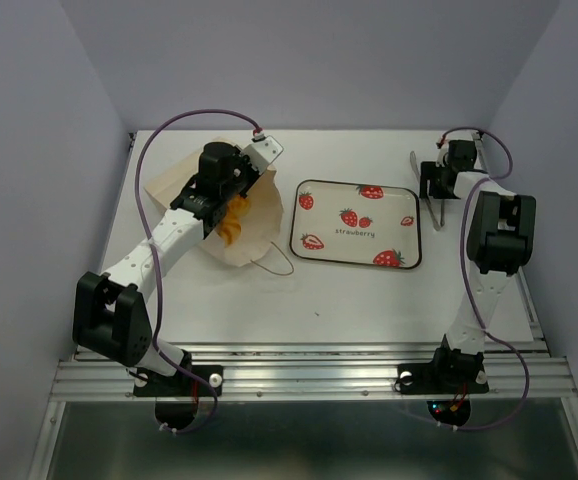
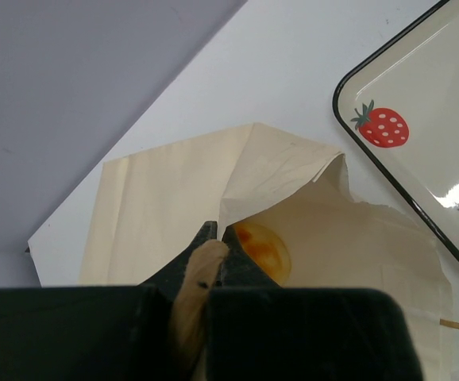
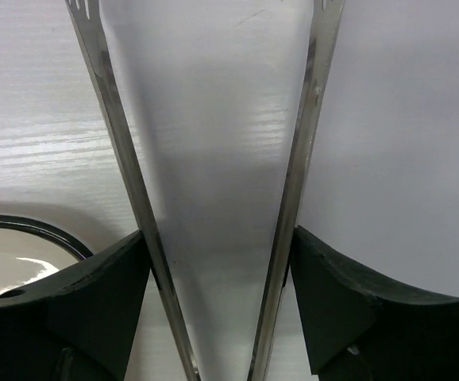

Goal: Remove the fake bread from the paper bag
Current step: Pick up the clamp at the center of the board.

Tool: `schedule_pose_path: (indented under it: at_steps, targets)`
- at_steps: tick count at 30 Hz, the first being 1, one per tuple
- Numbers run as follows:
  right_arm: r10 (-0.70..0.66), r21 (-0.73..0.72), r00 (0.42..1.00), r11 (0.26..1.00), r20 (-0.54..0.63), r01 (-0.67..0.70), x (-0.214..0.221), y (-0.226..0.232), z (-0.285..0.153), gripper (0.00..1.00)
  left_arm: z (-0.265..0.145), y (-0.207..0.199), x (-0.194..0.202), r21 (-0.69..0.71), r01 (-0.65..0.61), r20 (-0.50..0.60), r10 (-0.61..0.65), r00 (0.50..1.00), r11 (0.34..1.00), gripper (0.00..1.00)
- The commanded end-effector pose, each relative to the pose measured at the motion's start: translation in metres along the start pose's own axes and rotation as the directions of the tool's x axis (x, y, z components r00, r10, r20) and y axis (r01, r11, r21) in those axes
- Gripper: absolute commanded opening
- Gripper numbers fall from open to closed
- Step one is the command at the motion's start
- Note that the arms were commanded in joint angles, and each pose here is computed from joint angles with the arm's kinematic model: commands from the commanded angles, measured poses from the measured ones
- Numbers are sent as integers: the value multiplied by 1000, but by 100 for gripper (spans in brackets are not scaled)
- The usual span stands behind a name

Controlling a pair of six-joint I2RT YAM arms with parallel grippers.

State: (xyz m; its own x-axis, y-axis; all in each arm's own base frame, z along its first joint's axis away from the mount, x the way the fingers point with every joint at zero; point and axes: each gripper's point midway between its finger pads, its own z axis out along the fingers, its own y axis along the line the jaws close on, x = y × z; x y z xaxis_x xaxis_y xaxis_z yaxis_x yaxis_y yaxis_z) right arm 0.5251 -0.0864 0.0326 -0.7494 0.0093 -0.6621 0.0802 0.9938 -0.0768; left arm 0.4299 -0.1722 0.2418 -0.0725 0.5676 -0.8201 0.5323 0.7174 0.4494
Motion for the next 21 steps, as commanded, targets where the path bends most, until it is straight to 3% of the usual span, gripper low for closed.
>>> schedule_pose_path:
  at_steps: [1,2,4,9,14,21]
  targets:
    - [86,14,996,996,-20,-86,10,-8,9,69,-8,16,-30,-57,9,87,-4,996,998,0]
    - [102,20,995,995,-21,-102,11,-13,8,69,-7,16,-30,-55,10,88,-5,996,998,0]
    - [131,30,991,991,-22,-131,14,-19,6,59,-8,17,-30,-60,11,87,-6,996,998,0]
    - [144,14,988,989,48,-145,-13,-23,-16,53,-11,19,-32,-72,22,89,-16,996,997,0]
    - [161,17,964,986,213,-168,-71,-30,-76,48,-13,21,-35,-81,34,99,-26,995,996,0]
    - [244,-100,914,970,325,-223,-99,-13,-148,47,-20,24,-36,-100,44,112,-32,993,994,0]
